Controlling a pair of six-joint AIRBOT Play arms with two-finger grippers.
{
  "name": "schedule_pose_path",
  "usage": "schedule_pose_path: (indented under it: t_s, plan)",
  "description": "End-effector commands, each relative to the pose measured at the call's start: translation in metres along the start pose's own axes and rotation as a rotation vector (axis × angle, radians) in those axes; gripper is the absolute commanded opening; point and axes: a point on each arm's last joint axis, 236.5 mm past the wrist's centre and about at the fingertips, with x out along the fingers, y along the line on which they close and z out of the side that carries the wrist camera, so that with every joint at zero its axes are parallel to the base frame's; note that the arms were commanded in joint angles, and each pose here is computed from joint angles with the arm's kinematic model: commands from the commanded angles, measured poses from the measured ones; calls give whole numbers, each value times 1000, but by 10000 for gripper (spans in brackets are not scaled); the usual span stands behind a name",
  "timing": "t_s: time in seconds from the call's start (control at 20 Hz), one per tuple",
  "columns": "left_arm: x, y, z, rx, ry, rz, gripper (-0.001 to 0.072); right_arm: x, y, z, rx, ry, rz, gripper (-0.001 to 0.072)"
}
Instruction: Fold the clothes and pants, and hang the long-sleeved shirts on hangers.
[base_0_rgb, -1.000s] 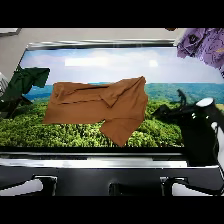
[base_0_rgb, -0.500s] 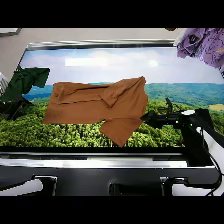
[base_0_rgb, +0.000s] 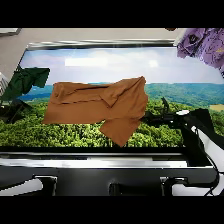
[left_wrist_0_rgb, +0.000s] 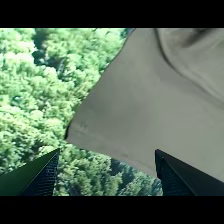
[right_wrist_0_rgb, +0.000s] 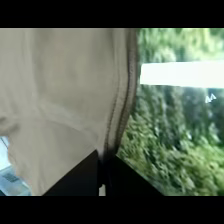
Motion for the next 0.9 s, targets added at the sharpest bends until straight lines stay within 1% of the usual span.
schedule_pose_path:
  t_s: [0.0, 0.2, 0.4, 0.65, 0.7, 0.75, 0.85]
  plan:
    - [18, 15, -12, 21, -3, -61, 678, -10, 19, 7, -13, -30, 23, 27]
    - [56, 29, -39, -18, 86, -102, 677, -22, 35, 10, -38, -56, 40, 27]
    - [78, 21, -37, -55, 105, -190, 676, -32, 46, 15, -66, -88, 45, 27]
    - [90, 23, -39, -67, 120, -188, 667, -35, 50, 16, -63, -97, 49, 27]
    - [92, 21, -41, -57, 126, -189, 638, -36, 50, 16, -62, -100, 49, 27]
    - [93, 20, -43, -52, 132, -189, 565, -36, 50, 16, -59, -99, 50, 27]
    - [96, 14, -48, -41, 152, -194, 381, -36, 51, 16, -54, -98, 52, 26]
